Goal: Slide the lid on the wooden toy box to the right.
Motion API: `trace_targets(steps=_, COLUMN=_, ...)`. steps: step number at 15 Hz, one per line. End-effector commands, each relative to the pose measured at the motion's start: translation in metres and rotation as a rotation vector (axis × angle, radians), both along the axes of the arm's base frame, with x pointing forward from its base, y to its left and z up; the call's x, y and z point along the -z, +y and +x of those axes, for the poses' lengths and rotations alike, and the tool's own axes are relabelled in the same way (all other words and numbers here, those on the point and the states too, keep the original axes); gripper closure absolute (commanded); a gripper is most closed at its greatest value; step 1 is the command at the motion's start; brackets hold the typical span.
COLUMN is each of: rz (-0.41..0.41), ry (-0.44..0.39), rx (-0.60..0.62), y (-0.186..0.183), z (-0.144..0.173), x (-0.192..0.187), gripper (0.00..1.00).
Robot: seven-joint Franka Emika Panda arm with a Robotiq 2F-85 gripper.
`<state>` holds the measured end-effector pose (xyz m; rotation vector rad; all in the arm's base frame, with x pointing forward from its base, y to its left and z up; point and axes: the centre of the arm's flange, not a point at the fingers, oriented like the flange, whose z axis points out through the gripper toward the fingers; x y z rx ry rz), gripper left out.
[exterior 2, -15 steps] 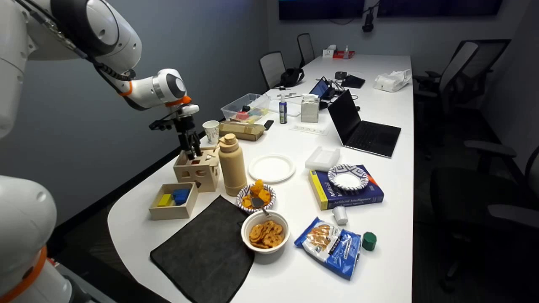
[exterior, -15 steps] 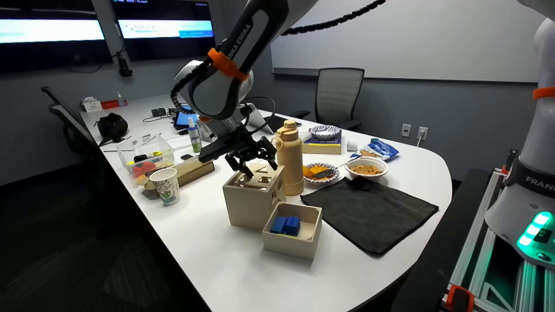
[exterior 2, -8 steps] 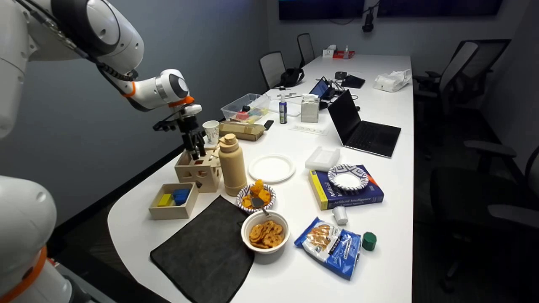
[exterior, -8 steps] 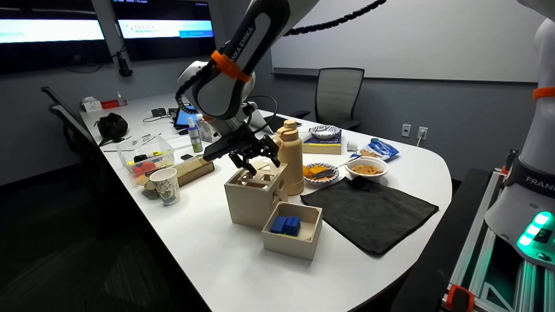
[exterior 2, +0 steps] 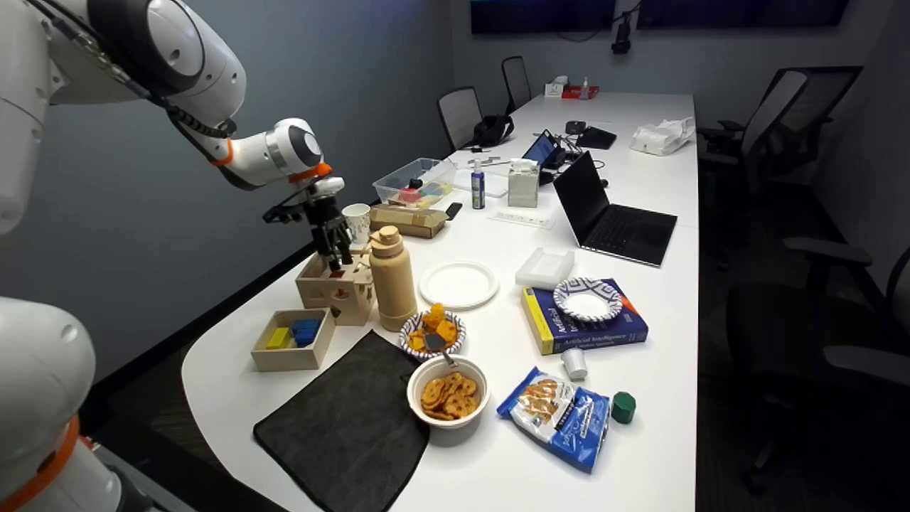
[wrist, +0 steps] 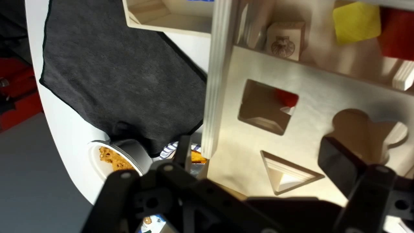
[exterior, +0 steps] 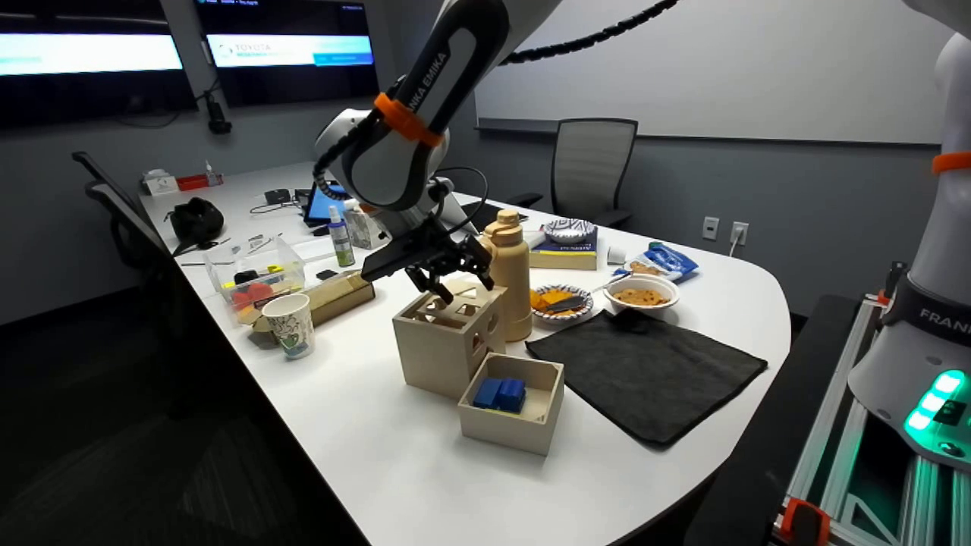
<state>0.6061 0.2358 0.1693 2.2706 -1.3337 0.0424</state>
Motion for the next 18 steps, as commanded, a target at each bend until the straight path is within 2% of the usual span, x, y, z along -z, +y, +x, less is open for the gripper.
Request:
trace_targets(steps=1, rz=-0.056, ry=-0.003, rx=0.028, y=-0.0077, z=0.0028, x=0.0048, gripper=0.0)
trace_targets(steps=14, rz=-0.115, ry=-0.017, rx=0.084, y=-0.0095, z=-0.0014, x=0.0116, gripper=0.0)
trace_targets(steps=18, rz=-0.07, ry=-0.019, rx=0.056, y=-0.0048, z=-0.0043, x=0.0104, gripper=0.0)
